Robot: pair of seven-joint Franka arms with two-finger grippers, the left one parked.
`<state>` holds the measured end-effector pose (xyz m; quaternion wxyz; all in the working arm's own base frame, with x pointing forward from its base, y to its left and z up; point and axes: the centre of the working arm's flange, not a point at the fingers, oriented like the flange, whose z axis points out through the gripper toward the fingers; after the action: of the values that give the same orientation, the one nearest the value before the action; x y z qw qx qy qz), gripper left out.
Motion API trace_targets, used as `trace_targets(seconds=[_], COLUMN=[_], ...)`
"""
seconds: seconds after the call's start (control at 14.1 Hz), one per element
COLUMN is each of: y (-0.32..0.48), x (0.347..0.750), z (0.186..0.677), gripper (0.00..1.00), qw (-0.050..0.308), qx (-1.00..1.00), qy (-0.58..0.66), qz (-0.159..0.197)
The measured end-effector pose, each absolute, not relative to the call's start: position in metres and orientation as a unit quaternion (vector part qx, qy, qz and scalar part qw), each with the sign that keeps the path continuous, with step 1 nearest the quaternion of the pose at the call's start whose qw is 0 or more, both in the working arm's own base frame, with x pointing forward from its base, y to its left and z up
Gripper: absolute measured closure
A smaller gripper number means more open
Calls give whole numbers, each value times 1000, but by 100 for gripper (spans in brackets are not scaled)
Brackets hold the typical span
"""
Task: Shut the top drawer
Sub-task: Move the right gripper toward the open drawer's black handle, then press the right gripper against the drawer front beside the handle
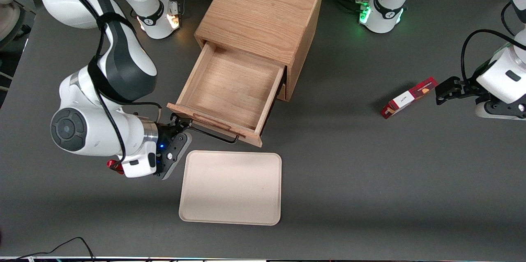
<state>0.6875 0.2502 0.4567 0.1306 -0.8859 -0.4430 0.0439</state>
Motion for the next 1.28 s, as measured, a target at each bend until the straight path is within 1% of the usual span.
trace_targets(seconds=[0.35, 0.5, 0.71, 1.06, 1.28], y=[267, 270, 274, 279, 280], x=[688, 690, 695, 696, 695], z=[422, 415, 409, 391, 385], gripper=[0, 0, 0, 0, 0], qw=[143, 144, 144, 167, 173], qx=[-880, -880, -882, -880, -880], qy=[-449, -449, -447, -441, -438], qz=[63, 59, 44, 53, 58])
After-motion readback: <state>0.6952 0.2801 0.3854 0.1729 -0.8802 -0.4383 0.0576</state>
